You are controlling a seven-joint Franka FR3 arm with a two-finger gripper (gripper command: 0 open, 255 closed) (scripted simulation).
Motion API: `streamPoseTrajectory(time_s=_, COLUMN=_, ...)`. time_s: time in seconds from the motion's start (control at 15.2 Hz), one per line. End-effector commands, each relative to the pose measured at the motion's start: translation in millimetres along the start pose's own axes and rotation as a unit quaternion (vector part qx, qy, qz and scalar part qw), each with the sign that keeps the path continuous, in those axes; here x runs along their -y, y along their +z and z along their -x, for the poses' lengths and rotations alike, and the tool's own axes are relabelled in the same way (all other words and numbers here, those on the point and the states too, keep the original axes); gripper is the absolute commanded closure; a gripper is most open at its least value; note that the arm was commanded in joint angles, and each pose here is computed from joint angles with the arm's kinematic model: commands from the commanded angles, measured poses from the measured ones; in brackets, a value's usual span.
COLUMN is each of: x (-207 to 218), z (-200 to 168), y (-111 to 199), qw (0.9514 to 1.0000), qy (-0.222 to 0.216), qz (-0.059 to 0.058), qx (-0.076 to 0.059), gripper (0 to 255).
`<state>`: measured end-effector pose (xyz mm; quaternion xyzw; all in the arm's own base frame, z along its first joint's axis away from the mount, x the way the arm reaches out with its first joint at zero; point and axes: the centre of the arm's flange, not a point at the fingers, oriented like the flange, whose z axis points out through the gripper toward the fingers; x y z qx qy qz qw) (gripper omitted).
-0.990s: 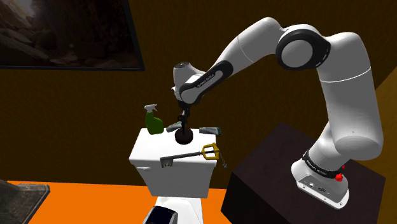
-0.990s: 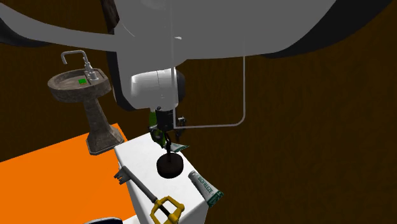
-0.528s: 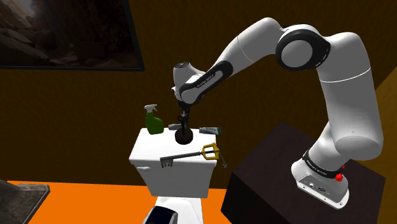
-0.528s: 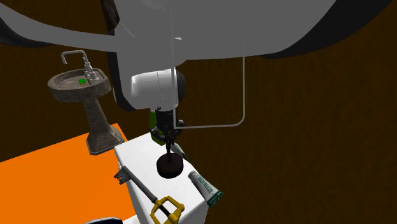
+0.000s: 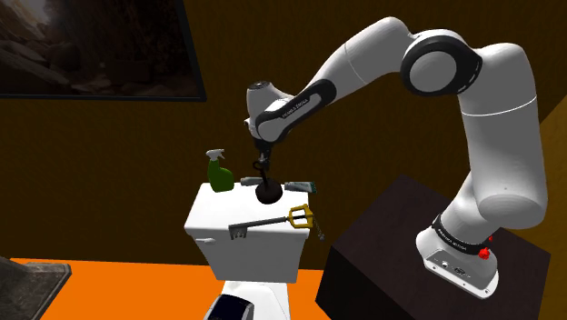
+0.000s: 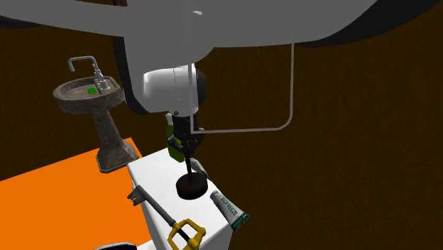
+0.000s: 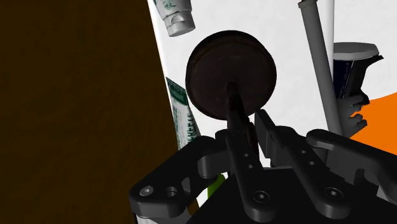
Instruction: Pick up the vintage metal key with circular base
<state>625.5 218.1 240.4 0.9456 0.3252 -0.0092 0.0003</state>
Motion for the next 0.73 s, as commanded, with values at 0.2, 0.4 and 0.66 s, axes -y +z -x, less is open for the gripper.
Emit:
streamPoseTrajectory(time_s=0.2, x=-0.5, z=0.2, y=-27.3, qw=1.0000, qy=0.000, qz=0.000, qx=0.000, gripper=255)
streamPoseTrajectory(time_s=0.4, x=-0.4, z=0.5, y=-43.2, qw=1.0000, qy=0.000, qz=0.000, qx=0.000, gripper=255)
streamPoseTrajectory(time_s=0.66, x=-0.3, z=0.7, y=-54.5, qw=1.0000, qy=0.000, qz=0.000, qx=0.000, gripper=255)
